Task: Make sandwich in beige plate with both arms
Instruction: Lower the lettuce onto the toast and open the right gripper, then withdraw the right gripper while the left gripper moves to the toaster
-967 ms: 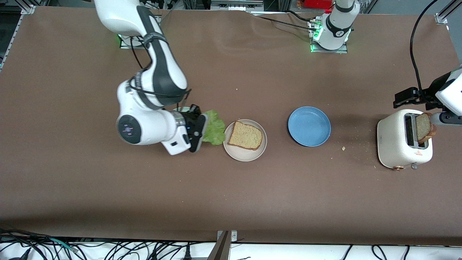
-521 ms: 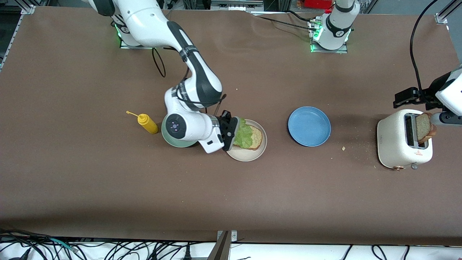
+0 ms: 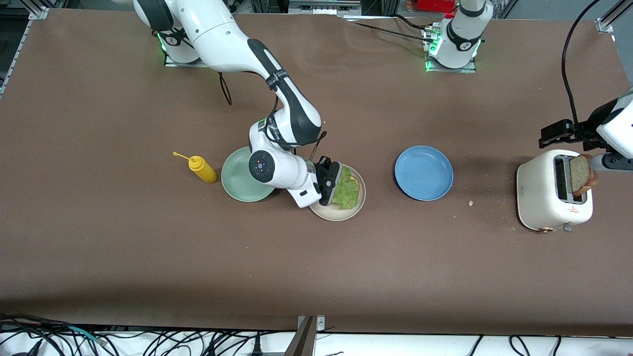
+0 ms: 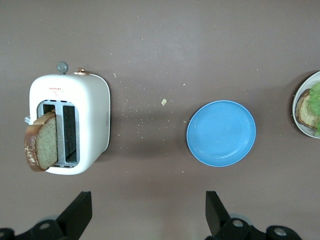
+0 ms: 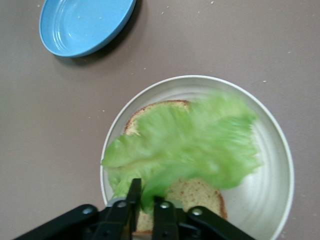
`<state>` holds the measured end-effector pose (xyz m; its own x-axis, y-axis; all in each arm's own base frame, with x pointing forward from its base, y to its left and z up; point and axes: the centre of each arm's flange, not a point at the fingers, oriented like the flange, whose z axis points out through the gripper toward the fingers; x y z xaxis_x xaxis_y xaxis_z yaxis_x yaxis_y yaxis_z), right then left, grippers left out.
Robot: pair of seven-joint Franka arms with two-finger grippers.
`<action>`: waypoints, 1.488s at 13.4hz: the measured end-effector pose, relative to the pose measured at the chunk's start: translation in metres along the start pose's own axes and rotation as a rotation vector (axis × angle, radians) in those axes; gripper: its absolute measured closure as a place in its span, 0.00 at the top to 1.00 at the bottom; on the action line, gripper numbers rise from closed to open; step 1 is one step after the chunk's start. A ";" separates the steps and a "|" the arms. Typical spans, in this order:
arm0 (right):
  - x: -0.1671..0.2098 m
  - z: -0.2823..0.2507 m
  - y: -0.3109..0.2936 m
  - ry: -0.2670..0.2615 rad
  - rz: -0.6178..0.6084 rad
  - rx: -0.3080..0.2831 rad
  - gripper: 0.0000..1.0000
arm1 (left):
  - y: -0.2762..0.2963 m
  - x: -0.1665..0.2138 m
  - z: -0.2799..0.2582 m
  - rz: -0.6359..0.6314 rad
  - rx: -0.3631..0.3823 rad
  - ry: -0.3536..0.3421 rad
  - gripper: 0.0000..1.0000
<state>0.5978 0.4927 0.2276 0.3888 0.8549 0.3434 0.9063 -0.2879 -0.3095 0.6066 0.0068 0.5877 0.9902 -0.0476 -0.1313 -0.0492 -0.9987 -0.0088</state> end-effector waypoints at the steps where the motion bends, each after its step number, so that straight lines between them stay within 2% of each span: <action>1: -0.001 -0.001 0.001 -0.010 -0.012 -0.013 0.31 | 0.000 0.000 0.000 0.000 0.000 0.000 1.00; 3: -0.001 -0.003 0.003 -0.017 -0.023 -0.022 0.53 | 0.000 0.000 0.000 0.000 0.000 0.000 1.00; 5: 0.000 -0.012 0.000 -0.028 -0.027 -0.007 0.74 | 0.000 0.000 0.000 0.000 0.000 0.000 1.00; 7: -0.009 -0.044 0.008 -0.084 -0.014 0.034 0.97 | 0.000 0.000 0.000 0.000 0.000 0.000 1.00; 8: -0.018 -0.071 0.015 -0.120 0.002 0.054 1.00 | 0.000 0.000 0.000 0.000 0.000 0.000 1.00; 11: -0.058 -0.172 0.035 -0.224 0.079 0.112 1.00 | -0.001 0.000 0.000 -0.002 0.000 0.000 1.00; 14: -0.110 -0.265 0.048 -0.290 0.182 0.135 1.00 | -0.001 0.000 0.000 -0.003 0.000 0.002 1.00; 17: -0.155 -0.335 0.059 -0.321 0.285 0.094 1.00 | -0.001 0.000 0.000 -0.003 0.000 0.002 1.00; 20: -0.192 -0.378 0.073 -0.336 0.377 0.029 1.00 | -0.001 0.000 0.000 -0.003 0.000 0.002 1.00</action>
<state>0.6518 0.1446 0.4742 0.6087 0.7870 -0.1000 0.7064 -0.5951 -0.3833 0.6068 0.0083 0.5879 0.9906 -0.0450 -0.1292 -0.0466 -0.9989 -0.0094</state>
